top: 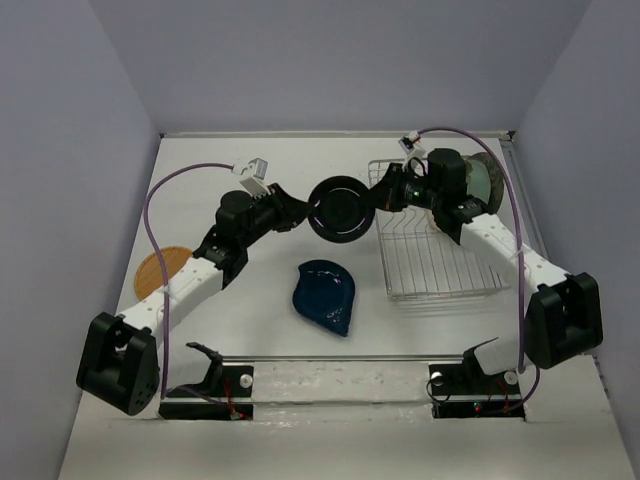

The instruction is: Load the plates into the dish rack

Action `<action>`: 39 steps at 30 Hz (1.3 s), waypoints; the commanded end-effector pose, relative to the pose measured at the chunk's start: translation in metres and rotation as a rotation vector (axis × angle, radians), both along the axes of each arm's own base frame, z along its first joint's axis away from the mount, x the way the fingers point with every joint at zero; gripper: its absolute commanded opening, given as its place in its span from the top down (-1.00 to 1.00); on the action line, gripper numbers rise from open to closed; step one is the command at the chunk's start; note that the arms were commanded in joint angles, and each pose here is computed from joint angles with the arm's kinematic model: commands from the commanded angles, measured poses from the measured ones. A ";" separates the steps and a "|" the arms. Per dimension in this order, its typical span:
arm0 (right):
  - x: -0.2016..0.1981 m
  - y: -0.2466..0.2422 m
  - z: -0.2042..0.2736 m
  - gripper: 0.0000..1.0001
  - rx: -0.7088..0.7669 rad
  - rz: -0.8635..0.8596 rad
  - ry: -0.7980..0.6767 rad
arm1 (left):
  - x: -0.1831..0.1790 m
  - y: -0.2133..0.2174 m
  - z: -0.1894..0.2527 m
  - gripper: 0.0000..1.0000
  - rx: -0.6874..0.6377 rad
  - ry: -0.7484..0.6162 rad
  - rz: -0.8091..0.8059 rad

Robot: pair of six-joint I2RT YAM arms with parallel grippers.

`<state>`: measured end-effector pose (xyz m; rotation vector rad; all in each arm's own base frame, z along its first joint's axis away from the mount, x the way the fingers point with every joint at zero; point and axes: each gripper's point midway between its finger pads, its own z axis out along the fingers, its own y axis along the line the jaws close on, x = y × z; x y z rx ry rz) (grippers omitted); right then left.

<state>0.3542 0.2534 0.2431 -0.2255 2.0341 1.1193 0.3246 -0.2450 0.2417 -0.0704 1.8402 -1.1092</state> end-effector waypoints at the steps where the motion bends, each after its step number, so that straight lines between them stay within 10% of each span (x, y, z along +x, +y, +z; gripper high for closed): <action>1: 0.005 -0.012 0.026 0.87 0.002 -0.061 -0.115 | -0.013 -0.003 0.036 0.14 -0.011 -0.123 -0.067; 3: 0.010 -0.030 0.033 0.86 -0.025 -0.115 -0.128 | -0.016 0.001 0.028 -0.44 0.066 -0.115 -0.080; 9: 0.042 -0.158 0.040 0.87 -0.340 -0.590 -0.186 | -0.042 0.024 0.014 -0.98 0.261 -0.113 -0.103; 20: 0.044 -0.265 0.063 0.86 -0.835 -0.948 -0.234 | -0.062 0.047 -0.039 -0.98 0.383 -0.052 -0.081; 39: 0.076 -0.261 0.001 0.87 -1.053 -0.763 -0.150 | -0.108 0.044 -0.120 -0.98 0.365 0.282 -0.075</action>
